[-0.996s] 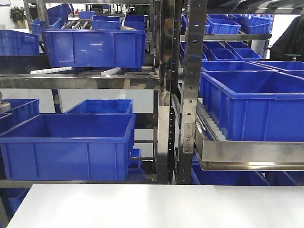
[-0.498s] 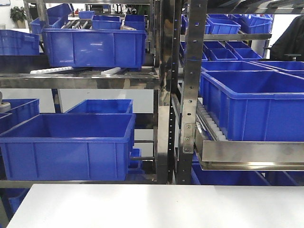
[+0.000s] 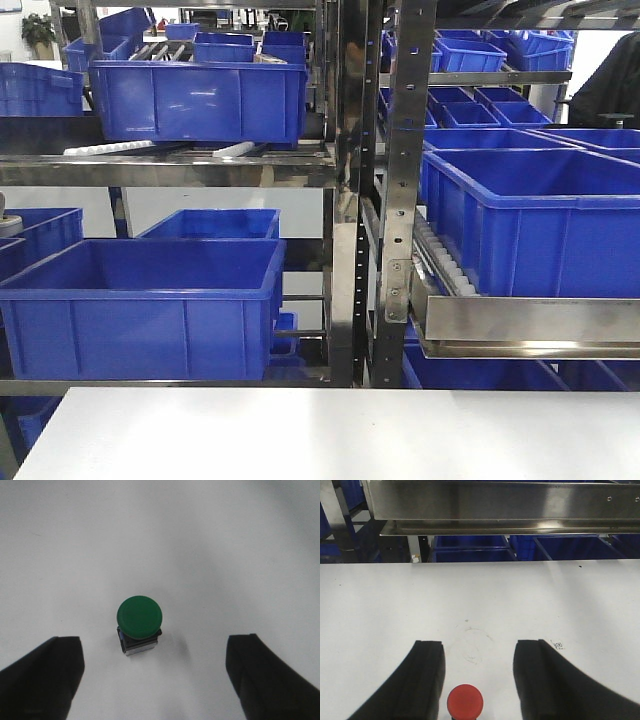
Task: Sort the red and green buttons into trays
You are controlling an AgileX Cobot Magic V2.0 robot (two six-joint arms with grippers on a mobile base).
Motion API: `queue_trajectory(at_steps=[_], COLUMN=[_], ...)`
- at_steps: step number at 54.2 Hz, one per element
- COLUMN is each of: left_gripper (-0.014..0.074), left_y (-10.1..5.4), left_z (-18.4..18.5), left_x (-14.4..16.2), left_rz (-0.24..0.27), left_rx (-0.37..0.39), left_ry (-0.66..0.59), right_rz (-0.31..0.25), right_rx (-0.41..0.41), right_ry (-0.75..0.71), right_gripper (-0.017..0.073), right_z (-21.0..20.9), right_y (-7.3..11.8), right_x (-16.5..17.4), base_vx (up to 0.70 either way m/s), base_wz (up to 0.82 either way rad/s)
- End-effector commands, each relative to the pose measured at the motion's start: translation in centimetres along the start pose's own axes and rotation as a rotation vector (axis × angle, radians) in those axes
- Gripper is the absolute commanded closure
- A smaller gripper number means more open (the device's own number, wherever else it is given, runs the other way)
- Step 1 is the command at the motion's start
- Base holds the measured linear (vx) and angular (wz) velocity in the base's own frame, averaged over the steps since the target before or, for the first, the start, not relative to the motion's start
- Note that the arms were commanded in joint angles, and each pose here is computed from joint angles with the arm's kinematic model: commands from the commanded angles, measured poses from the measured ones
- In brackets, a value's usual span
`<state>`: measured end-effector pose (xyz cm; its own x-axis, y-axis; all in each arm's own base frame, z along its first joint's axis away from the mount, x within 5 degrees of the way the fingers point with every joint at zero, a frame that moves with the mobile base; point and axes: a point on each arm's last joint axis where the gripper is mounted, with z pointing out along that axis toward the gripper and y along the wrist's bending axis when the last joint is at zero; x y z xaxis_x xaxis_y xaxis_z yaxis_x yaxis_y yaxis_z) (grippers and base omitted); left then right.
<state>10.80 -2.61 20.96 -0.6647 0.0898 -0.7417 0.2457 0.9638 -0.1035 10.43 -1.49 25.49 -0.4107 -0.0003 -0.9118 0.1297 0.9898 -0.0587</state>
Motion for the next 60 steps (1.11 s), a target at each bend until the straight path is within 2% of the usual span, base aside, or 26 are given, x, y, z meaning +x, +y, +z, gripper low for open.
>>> queue_trajectory(at_steps=[1,9,16,25,29,41,49,56,60], left_gripper=[-0.0091,-0.0061,-0.0039,-0.0036,-0.0036,-0.0036,-0.0036,-0.0034,-0.0034], left_y=[0.3,0.8,1.2,1.3,1.3,1.4,1.5,1.7,1.7], left_z=[-0.1,0.9,2.2,3.7,3.9,4.1,4.1,4.2,4.5], left_x=[-1.3,-1.7,-1.6,-1.2,-1.2,-1.2,-1.4,-1.5,-1.4], left_rz=[-0.008,-0.019,-0.038,-0.142,-0.163,-0.063,-0.03,0.031,0.037], left_rx=[-0.027,-0.062,-0.076,-0.053,-0.051,-0.057,-0.065,-0.084,-0.084], left_ry=[-0.092,-0.097,-0.04,0.044,0.047,0.047,0.035,0.02,0.037], right_rz=[-0.015,-0.015,-0.015,-0.015,-0.015,-0.015,-0.015,-0.015,-0.015], right_rx=[-0.001,-0.001,-0.001,-0.001,0.0,0.003,0.004,0.005,0.005], right_ry=[-0.101,-0.1,-0.1,-0.1,-0.097,-0.077,-0.069,-0.062,-0.062], right_gripper=[0.0155,0.0155,0.0155,0.0155,0.0155,0.0155,0.0155,0.0155,0.0155], right_z=[-0.2,-0.2,-0.2,-0.2,-0.2,-0.2,-0.2,-0.2,-0.2], right_y=[0.0,0.0,0.0,0.0,0.0,-0.1,-0.1,-0.1,-0.1], right_x=[-1.6,-1.6,-1.6,-1.6,-1.6,-1.4,-1.4,-1.3,-1.3], base_vx=[0.0,0.0,0.0,0.0,0.0,0.0,0.0,0.0,0.0], base_wz=[0.0,0.0,0.0,0.0,0.0,0.0,0.0,0.0,0.0])
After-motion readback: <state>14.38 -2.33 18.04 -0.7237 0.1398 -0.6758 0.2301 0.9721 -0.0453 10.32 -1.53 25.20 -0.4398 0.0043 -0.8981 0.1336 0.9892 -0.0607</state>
